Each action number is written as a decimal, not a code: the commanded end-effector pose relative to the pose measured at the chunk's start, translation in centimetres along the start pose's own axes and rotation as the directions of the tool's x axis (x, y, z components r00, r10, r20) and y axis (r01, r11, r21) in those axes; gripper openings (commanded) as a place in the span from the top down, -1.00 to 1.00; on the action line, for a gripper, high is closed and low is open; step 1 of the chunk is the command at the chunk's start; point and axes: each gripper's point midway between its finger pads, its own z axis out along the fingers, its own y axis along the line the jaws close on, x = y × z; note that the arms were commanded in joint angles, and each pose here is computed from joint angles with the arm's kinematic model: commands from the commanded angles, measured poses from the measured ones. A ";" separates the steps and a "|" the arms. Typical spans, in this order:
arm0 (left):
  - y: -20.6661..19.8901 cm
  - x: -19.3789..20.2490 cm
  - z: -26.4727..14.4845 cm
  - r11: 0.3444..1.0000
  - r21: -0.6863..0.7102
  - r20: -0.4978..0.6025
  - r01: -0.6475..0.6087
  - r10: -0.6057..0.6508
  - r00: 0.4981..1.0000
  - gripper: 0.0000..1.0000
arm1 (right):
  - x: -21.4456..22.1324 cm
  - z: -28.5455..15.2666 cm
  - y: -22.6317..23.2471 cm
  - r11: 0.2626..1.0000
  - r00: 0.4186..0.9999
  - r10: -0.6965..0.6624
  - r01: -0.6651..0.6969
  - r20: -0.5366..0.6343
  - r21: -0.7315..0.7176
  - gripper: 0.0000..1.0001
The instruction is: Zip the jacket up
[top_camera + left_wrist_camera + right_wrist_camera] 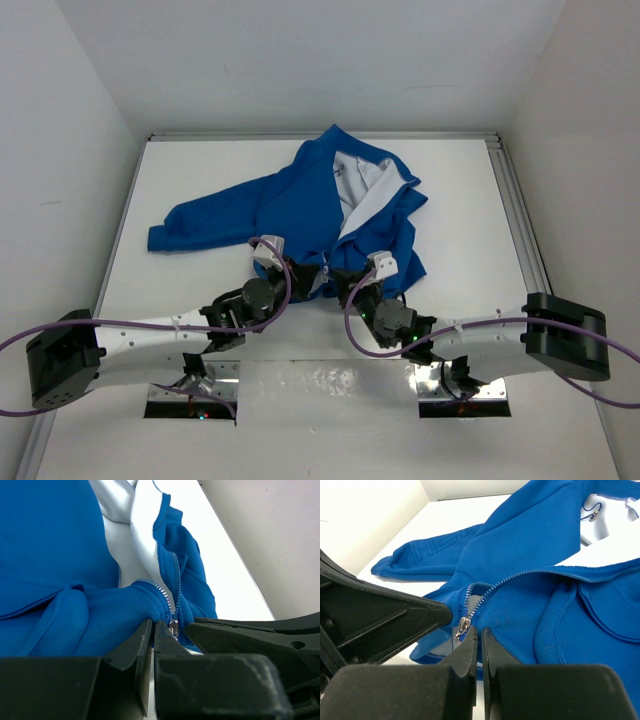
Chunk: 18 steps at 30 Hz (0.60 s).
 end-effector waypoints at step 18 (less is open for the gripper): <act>-2.5 -0.1 -0.4 0.996 0.086 0.009 0.013 -0.013 1.000 1.00 | -3.3 1.6 2.5 0.999 0.997 0.039 -0.040 0.066 0.011 1.00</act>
